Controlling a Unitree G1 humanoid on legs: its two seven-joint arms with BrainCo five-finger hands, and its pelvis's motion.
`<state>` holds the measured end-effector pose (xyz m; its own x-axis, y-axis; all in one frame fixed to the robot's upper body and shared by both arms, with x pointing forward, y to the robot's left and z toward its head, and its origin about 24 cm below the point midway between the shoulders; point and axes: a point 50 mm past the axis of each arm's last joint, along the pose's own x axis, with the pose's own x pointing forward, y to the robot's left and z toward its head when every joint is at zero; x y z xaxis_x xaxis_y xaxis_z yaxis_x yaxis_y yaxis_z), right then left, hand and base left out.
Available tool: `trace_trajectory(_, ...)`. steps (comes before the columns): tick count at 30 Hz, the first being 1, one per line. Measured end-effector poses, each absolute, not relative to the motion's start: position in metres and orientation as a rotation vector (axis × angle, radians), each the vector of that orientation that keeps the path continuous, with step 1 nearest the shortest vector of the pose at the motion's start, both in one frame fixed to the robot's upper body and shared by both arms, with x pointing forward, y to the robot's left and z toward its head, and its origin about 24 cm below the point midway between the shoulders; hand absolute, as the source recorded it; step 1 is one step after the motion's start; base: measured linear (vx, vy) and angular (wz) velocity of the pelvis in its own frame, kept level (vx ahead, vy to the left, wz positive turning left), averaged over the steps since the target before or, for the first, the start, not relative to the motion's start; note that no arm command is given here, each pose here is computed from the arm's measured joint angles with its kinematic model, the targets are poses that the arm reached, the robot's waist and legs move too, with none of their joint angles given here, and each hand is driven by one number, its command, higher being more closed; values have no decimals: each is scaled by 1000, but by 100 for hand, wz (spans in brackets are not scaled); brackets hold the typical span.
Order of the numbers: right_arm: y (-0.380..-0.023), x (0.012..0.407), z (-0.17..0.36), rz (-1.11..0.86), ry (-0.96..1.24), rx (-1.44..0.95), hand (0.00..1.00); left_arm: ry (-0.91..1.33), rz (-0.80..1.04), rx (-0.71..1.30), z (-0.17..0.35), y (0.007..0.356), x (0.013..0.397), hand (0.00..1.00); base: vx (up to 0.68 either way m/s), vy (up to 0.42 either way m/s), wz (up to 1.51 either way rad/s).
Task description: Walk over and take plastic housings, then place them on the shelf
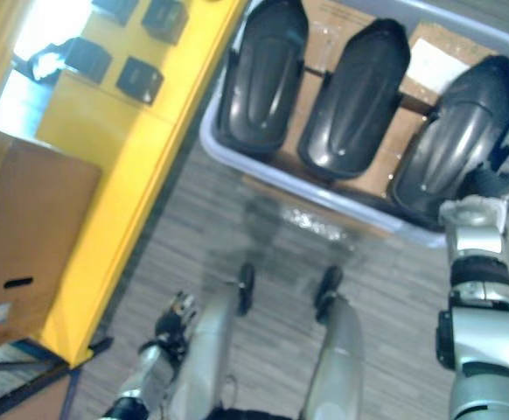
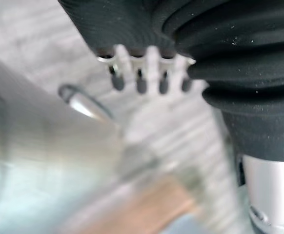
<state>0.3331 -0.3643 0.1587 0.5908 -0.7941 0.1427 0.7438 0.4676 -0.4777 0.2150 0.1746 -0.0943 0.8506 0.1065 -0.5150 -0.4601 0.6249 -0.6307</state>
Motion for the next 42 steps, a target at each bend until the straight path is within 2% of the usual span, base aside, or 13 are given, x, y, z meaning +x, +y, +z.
trace_trajectory(4,-363,326,166,-992,8,-567,100,308,429,-966,-76,186,225,0,-24,-50,18)
trace_trajectory(9,-349,315,176,-1022,-158,-576,100,39,587,-972,-33,222,238,0,3,-53,4)
trace_trajectory(14,-339,290,166,-1071,-249,-587,100,-192,668,-743,29,250,236,0,105,-35,-5)
trace_trajectory(15,-339,284,164,-1079,-259,-618,100,-237,653,-640,45,254,235,0,169,-4,-6)
trace_trajectory(18,-337,281,164,-1076,-287,-689,100,-216,584,-445,58,257,237,0,204,-1,-4)
trace_trajectory(23,-311,285,179,-996,-446,-792,100,-175,352,-247,76,235,258,0,188,40,-13)
trace_trajectory(28,-273,298,182,-811,-556,-788,100,-288,122,-95,116,202,288,0,108,35,-13)
trace_trajectory(35,-224,311,177,-624,-651,-735,100,-328,-155,-105,136,149,303,0,32,26,-10)
trace_trajectory(42,-188,315,172,-505,-700,-667,100,-252,-259,-135,125,124,302,0,-24,4,-1)
